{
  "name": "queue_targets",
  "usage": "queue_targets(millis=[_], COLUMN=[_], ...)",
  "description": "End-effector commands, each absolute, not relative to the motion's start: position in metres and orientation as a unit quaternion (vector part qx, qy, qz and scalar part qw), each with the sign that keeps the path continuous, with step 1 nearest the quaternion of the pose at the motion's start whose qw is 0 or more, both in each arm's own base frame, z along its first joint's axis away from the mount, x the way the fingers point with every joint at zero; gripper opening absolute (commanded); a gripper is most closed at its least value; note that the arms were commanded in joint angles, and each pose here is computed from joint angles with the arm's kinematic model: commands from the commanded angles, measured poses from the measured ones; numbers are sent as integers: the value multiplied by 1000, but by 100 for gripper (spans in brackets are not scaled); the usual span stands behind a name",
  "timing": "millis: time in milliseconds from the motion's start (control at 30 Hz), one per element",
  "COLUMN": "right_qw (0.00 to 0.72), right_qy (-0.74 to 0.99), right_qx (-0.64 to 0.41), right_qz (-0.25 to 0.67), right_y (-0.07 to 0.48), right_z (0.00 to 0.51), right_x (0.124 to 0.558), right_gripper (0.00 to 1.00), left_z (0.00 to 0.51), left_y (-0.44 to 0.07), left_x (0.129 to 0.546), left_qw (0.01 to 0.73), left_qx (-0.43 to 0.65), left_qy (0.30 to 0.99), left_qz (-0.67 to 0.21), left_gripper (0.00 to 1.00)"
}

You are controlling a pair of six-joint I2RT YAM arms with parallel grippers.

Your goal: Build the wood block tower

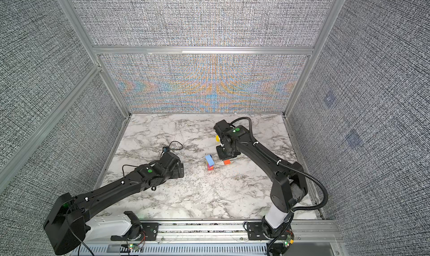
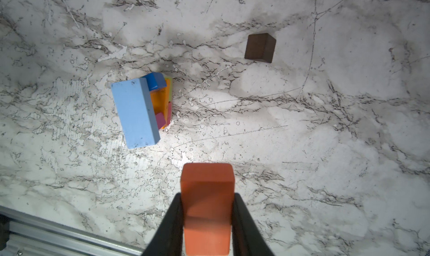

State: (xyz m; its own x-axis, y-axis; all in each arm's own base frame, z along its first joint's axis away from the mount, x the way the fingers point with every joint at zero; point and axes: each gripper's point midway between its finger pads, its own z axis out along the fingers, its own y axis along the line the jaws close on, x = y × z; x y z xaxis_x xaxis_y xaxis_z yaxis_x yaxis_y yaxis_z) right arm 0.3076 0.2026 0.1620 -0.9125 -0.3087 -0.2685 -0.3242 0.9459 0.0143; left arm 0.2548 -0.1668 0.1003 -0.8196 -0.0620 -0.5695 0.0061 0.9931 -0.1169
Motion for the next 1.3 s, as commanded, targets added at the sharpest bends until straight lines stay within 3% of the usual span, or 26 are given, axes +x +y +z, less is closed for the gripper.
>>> queue_targets(millis=[0,233,833,1267], right_qw=[115,111,98,83], right_qy=[977,973,966,966], right_qx=[-180,-198,-235,-245], right_qz=[24,32,51,25], right_y=[208,233,282,281], right_z=[161,159,143,129], right_x=[302,309,320,322], right_gripper=[27,27,27,27], left_z=[99,92,89,81], left_y=[-168,-182,-184,-178], left_x=[256,263,282,284], left_qw=[299,296,295,288], left_qx=[-10,-1,-35,-47], left_qy=[953,952,930,930], left_qz=[-56,-73,-218,-225], left_gripper=[99,99,99,99])
